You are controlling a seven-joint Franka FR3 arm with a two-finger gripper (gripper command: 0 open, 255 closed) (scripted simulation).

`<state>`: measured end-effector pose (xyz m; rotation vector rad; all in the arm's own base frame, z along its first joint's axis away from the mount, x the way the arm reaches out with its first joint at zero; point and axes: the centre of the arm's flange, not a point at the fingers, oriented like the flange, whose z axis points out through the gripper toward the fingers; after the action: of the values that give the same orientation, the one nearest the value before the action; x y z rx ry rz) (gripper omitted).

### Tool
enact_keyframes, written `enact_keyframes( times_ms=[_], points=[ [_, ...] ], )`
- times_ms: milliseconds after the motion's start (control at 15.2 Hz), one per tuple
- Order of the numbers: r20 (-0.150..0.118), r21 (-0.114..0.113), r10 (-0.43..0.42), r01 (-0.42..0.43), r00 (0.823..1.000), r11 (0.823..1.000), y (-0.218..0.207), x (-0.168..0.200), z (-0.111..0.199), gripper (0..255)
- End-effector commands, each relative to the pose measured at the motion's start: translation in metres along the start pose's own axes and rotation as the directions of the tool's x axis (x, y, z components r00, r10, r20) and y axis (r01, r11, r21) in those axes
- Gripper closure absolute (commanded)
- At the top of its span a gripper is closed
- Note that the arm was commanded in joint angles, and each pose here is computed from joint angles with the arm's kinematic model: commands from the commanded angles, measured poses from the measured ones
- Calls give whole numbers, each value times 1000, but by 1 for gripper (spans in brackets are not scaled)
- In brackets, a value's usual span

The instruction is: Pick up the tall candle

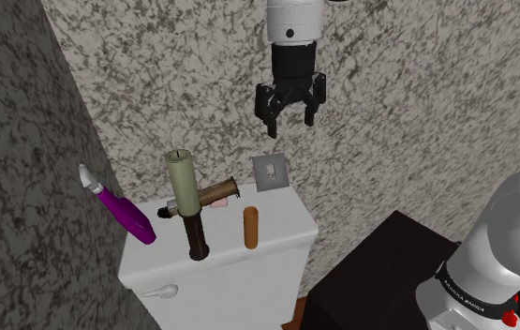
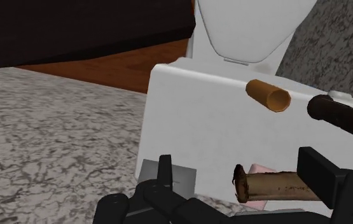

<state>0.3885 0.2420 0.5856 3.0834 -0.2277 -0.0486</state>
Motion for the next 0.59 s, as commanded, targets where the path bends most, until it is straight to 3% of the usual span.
enact_keyframes(
  times_ms=[0,528],
  points=[
    [7,5,5,-5,1000,1000,-27,6,-1,0],
    [34,17,21,-22,999,1000,-129,29,-9,0]
  ],
)
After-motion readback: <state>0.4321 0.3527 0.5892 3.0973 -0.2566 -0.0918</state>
